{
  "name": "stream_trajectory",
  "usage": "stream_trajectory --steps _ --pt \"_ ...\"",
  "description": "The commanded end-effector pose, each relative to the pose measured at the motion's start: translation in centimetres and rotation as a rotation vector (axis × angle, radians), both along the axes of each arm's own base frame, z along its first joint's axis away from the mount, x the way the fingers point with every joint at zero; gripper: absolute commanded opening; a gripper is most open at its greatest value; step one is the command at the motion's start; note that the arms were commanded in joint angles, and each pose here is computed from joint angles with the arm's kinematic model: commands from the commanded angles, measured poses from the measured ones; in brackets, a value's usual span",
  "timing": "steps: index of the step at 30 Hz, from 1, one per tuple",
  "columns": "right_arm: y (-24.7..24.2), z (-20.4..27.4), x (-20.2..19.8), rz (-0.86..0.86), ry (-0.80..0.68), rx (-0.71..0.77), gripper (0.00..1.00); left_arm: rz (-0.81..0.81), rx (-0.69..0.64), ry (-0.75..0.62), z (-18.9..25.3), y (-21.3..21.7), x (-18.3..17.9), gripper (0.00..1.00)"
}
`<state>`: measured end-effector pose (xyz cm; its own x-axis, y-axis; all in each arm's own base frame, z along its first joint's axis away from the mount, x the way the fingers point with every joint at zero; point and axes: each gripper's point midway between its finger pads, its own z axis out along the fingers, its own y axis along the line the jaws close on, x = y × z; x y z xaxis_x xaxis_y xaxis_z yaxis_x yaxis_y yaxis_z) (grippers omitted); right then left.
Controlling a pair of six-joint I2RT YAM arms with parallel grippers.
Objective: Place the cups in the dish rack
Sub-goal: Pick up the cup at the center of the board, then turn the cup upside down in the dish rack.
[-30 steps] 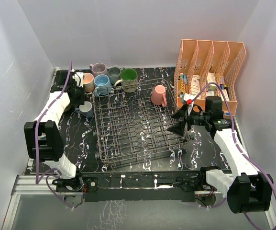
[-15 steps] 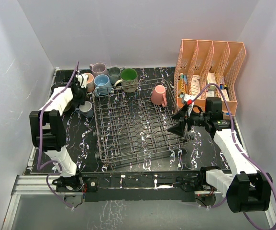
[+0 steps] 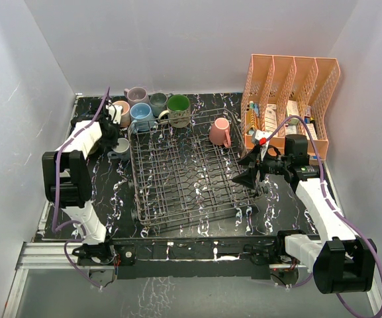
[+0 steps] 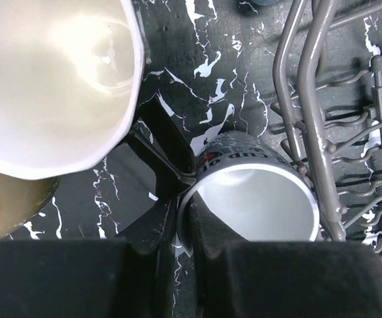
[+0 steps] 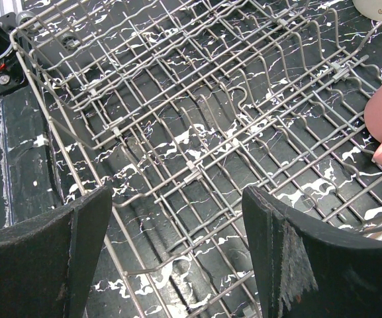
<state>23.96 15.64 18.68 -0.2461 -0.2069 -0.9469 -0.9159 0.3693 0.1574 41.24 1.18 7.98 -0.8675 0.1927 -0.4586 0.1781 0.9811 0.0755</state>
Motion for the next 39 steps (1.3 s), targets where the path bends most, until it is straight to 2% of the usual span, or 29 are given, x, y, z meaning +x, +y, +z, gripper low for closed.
stream_trajectory --steps 1,5,9,12,15,21,25,34,37,39 --pt "0.1 0.5 0.3 0.010 -0.037 0.016 0.82 0.059 0.035 -0.019 1.0 1.1 -1.7 0.00" --pt "0.2 0.6 -0.1 0.020 -0.029 0.025 0.82 0.144 0.092 -0.104 3.0 2.6 -3.5 0.00" --pt "0.4 0.8 -0.5 0.041 -0.019 0.043 0.82 0.237 0.094 -0.203 5.6 3.3 -5.7 0.00" --pt "0.6 1.0 -0.9 0.059 -0.014 0.057 0.82 0.339 0.050 -0.315 8.5 3.4 -7.4 0.00" --pt "0.7 1.3 -1.0 0.073 -0.016 0.069 0.82 0.396 -0.054 -0.402 10.6 2.4 -8.9 0.00" --pt "1.0 2.2 -1.6 0.111 -0.022 0.093 0.82 0.410 -0.331 -0.536 15.3 -1.4 -11.1 0.00" --pt "1.2 3.0 -2.0 0.137 -0.034 0.104 0.82 0.374 -0.573 -0.591 18.9 -4.9 -11.9 0.00" --pt "1.5 7.5 -3.3 0.206 -0.084 0.135 0.81 0.286 -1.298 -0.540 24.8 -12.8 -14.0 0.00" --pt "1.5 9.7 -3.8 0.215 -0.141 0.130 0.81 0.286 -1.455 -0.556 26.4 -13.5 -15.0 0.00" --pt "1.5 10.9 -4.1 0.221 -0.175 0.130 0.81 0.286 -1.511 -0.571 27.5 -13.6 -15.6 0.00"
